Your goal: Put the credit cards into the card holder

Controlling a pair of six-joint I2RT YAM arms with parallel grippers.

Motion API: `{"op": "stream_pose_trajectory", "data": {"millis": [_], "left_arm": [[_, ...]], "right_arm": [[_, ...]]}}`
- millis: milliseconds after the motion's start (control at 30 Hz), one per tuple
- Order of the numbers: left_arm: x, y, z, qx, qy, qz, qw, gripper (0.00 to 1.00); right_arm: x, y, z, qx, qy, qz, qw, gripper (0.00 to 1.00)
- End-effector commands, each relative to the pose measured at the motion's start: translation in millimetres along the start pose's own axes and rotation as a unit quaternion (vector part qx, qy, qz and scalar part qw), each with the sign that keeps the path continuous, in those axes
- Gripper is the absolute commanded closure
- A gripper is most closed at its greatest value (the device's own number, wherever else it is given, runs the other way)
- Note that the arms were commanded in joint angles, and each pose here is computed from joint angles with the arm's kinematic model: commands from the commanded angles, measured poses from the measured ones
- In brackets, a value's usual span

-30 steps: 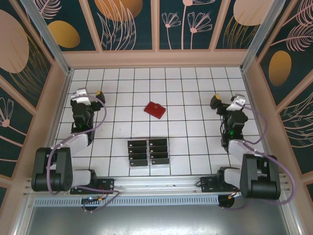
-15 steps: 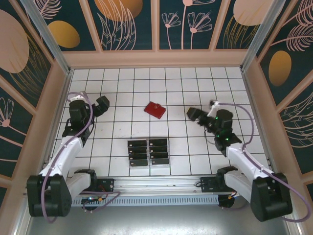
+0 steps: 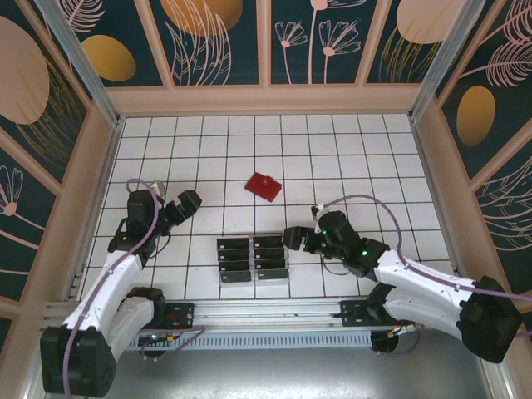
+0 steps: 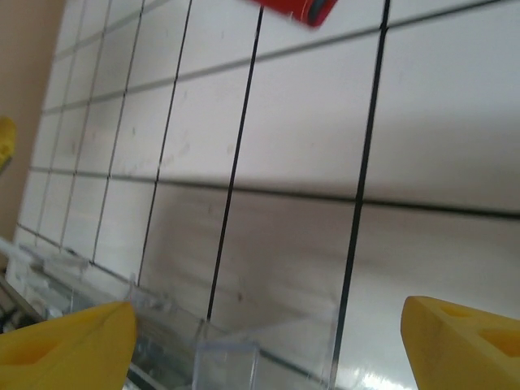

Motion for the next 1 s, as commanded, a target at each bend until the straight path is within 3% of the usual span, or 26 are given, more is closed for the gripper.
{"op": "stream_pose_trajectory", "data": {"millis": [0,300,967], "left_arm": [[11.7,14.7,-9.9,0.024,0.020,0.027,0.999,0.01],[35.9,27.2,-21.8,0.032,0.011,0.088,0.996,0.01],[97.8,9.9,-48.0,0.059,0.006,0.164,0.985,0.01]], "right_arm": [[5.6,4.8,9.8,0.045,0.009,-0.008,0.999,0.15],[32.7,-1.1,10.1,0.142,0.067,0.016,0.988,0.12],[40.7,-12.7,0.6,0.142,0.062,0.018,0.988,0.11]]}}
Point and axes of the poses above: each hand's point on the last joint's axis, 136 mm out from that joint toward the fingers, its own y axis back along the fingers, its own z axis along the line the jaws close on, x = y × z, the point moved 4 cm from there along y, back along the fingers, and after that the axes turned 7 degrees about -y, right-handed, at the moved point
